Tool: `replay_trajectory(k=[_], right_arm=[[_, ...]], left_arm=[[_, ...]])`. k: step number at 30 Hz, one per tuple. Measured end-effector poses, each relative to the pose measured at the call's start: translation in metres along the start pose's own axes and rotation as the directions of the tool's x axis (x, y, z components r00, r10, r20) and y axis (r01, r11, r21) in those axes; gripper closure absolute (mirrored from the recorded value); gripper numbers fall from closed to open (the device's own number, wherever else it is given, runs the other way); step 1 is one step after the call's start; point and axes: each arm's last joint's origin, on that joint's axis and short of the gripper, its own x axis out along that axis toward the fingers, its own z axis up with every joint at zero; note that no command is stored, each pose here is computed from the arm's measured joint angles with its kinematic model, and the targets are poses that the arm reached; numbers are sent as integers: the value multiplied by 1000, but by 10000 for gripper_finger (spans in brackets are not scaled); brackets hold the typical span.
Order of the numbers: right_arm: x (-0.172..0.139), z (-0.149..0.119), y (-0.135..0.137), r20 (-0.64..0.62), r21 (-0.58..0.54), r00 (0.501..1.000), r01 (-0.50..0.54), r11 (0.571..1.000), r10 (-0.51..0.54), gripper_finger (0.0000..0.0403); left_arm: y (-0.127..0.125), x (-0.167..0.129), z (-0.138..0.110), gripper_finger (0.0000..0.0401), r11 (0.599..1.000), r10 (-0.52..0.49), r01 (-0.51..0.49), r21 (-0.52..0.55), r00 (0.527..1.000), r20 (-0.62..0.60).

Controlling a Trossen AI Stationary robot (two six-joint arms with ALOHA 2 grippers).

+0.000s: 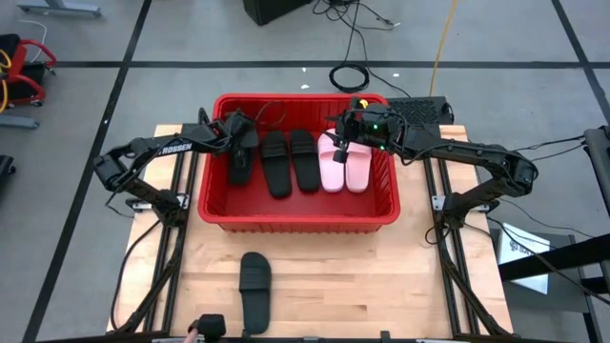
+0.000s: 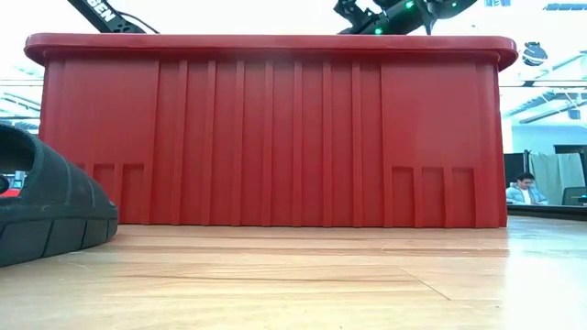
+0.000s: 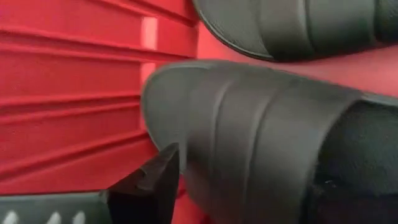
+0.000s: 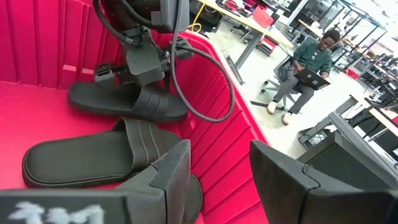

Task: Pick and place slides into bin
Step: Put the black slipper into the red bin

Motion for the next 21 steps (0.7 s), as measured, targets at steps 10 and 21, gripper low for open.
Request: replay_trajectory(k=[10,21], right_arm=[[0,-1,1,-3,-1,1000,-11,1000,11,248],[0,1,5,33,4,994,-106,994,106,248]], left_arm=[[-5,0,-2,185,995,-83,83,-47,997,9],[-15,-4,3,185,991,-124,124,-54,992,16]])
